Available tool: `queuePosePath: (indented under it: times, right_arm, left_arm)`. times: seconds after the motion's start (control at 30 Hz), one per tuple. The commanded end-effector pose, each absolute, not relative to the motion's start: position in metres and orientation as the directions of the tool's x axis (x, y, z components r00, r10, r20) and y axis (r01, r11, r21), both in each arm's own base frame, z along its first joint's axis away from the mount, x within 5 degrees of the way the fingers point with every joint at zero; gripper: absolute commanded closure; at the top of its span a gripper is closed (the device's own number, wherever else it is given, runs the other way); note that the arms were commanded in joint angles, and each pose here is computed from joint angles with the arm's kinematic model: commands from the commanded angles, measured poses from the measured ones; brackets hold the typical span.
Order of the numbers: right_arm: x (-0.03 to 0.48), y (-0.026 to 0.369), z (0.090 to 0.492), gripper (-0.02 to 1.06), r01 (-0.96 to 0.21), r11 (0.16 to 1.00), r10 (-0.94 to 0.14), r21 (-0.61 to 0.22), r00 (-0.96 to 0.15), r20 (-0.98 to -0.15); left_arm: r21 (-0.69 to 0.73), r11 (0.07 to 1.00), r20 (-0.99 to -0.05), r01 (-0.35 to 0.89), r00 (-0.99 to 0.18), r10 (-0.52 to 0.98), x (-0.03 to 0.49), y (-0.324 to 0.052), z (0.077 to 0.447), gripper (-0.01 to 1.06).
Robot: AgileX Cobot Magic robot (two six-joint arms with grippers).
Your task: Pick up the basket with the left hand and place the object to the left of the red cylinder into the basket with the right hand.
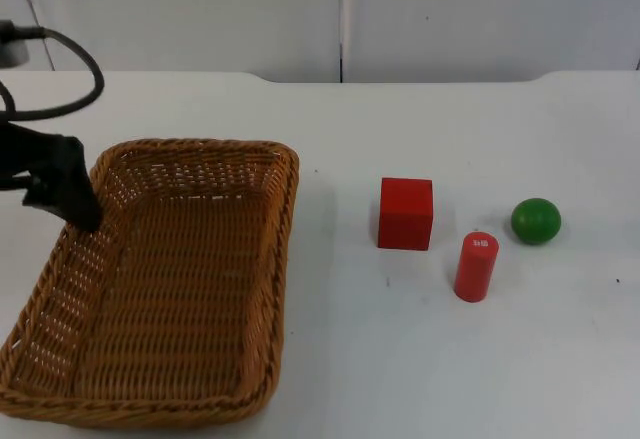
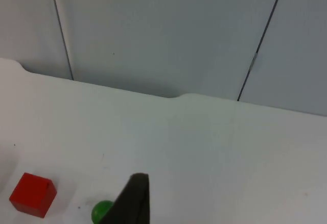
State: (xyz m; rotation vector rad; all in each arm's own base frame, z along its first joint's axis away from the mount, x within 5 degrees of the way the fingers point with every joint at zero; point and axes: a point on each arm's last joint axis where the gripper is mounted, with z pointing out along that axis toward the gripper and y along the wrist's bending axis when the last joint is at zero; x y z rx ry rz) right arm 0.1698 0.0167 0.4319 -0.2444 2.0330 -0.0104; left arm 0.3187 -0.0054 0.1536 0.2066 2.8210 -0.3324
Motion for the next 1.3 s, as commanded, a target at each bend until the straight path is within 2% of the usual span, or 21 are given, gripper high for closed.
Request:
queuePosePath:
  times: [0.0, 0.4, 0.9, 1.0, 1.13, 1.27]
  right_arm:
    - [0.169, 0.016, 0.434, -0.01, -0.169, 0.978, -0.188, -0.125, -0.434, -0.881]
    - [0.168, 0.016, 0.434, -0.01, -0.173, 0.977, -0.19, -0.123, -0.453, -0.871]
    - [0.168, 0.016, 0.434, -0.01, -0.174, 0.977, -0.187, -0.119, -0.452, -0.872]
    - [0.168, 0.016, 0.434, -0.01, -0.174, 0.977, -0.187, -0.119, -0.452, -0.872]
    - [0.168, 0.016, 0.434, -0.01, -0.174, 0.977, -0.187, -0.119, -0.452, -0.872]
    - [0.168, 0.016, 0.434, -0.01, -0.173, 0.977, -0.189, -0.122, -0.453, -0.871]
  left_arm:
    - [-0.224, 0.958, -0.313, 0.178, -0.944, 0.102, 0.325, -0.007, 0.15, 0.0]
    - [-0.285, 0.939, -0.264, 0.193, -0.958, 0.117, 0.335, -0.011, 0.113, 0.0]
    - [-0.286, 0.944, -0.228, 0.166, -0.968, 0.101, 0.337, -0.01, 0.093, 0.0]
    - [-0.289, 0.943, -0.226, 0.164, -0.969, 0.099, 0.337, -0.011, 0.093, 0.06]
    - [-0.301, 0.942, -0.207, 0.147, -0.975, 0.086, 0.336, -0.011, 0.086, 0.27]
    - [-0.317, 0.94, -0.181, 0.125, -0.981, 0.07, 0.335, -0.012, 0.078, 0.35]
